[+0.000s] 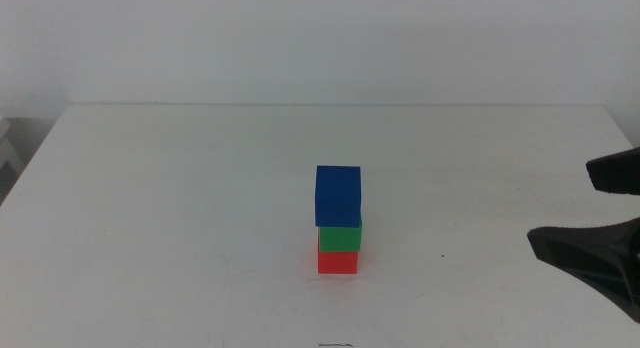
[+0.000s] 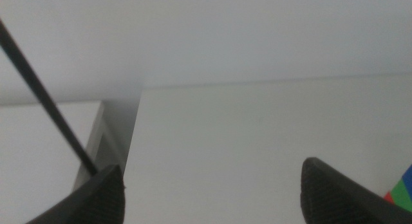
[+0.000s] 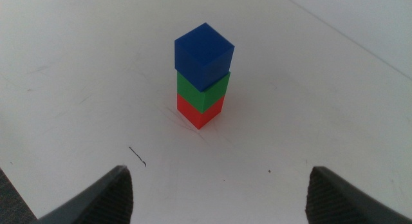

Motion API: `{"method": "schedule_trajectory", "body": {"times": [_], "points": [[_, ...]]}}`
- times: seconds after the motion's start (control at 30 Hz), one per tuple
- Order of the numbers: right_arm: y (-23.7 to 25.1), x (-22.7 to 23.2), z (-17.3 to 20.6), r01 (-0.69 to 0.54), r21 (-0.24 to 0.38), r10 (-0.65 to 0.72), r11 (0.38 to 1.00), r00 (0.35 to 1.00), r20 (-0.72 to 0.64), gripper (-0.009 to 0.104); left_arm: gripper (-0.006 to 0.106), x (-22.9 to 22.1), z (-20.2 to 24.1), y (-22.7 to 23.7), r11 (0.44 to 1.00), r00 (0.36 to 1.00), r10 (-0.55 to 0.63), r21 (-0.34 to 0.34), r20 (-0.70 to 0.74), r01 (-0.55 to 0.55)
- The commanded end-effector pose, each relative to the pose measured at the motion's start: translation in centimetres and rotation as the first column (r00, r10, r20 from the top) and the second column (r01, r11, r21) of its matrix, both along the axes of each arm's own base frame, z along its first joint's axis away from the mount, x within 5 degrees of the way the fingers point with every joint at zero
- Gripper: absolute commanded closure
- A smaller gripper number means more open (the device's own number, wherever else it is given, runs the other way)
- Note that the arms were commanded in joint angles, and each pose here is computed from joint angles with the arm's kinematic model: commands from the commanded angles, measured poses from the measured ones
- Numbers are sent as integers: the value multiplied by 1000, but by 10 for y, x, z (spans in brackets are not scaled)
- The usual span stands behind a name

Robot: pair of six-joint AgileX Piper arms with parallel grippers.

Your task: Stack red cubes first, then green, then blue cubes in a specific spot.

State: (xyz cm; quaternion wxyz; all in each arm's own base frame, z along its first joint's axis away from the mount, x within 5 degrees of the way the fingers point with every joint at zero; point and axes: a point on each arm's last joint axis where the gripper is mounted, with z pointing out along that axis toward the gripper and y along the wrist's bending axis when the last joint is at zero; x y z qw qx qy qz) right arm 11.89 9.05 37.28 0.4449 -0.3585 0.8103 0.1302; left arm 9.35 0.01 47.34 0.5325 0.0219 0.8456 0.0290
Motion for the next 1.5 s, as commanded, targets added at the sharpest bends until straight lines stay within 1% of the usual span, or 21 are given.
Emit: {"method": "schedule_trajectory", "body": {"times": [0.0, 0.13, 0.23, 0.3, 0.4, 0.47, 0.53, 0.67, 0.77, 0.9, 1.0, 1.03, 1.23, 1.3, 1.37, 1.47], "points": [[-2, 0, 13, 4, 49, -8, 999, 996, 86, 3, 7, -3, 7, -1, 999, 988, -28, -13, 153, 30], [-9, -4, 18, 20, 57, -30, 998, 982, 187, 3, 7, -8, -10, -3, 998, 957, -62, -8, 284, 67], [-19, -3, 23, 68, 118, -102, 991, 943, 317, 3, 7, -11, -27, -5, 995, 922, -91, -5, 376, 101], [-29, -3, 23, 119, 182, -184, 976, 899, 398, 3, 7, -12, -40, -8, 991, 900, -109, -20, 421, 129], [-44, -6, 16, 194, 270, -305, 943, 826, 474, 3, 7, -13, -69, -11, 985, 896, -123, -56, 427, 161], [-54, -9, 6, 249, 307, -377, 918, 786, 490, 3, 7, -11, -90, -12, 982, 906, -127, -78, 403, 172], [-63, -17, -10, 299, 326, -432, 897, 752, 498, 3, 7, -9, -110, -13, 980, 922, -130, -95, 366, 176], [-78, -36, -48, 400, 340, -524, 851, 694, 494, 3, 7, -5, -149, -14, 981, 954, -137, -97, 267, 167], [-86, -49, -79, 466, 346, -581, 814, 654, 486, 3, 7, -9, -176, -14, 982, 962, -140, -95, 236, 166], [-90, -62, -120, 517, 347, -622, 782, 617, 483, 3, 7, -18, -203, -13, 979, 949, -145, -96, 281, 178], [-91, -69, -140, 525, 358, -634, 772, 593, 496, 3, 7, -27, -219, -11, 978, 935, -146, -96, 323, 185], [-91, -69, -145, 526, 359, -635, 771, 591, 498, 3, 7, -30, -224, -11, 978, 931, -145, -96, 334, 187], [-91, -65, -174, 556, 315, -637, 769, 629, 446, 3, 7, -38, -254, -9, 979, 927, -146, -85, 345, 186], [-91, -65, -177, 564, 290, -632, 773, 645, 429, 3, 7, -40, -265, -8, 979, 928, -146, -85, 344, 186], [-91, -65, -177, 563, 291, -631, 773, 643, 433, 3, 7, -40, -276, -8, 981, 932, -139, -85, 336, 177], [-91, -65, -177, 563, 292, -632, 773, 642, 434, 3, 7, -39, -289, -5, 988, 947, -97, -84, 306, 129]]}}
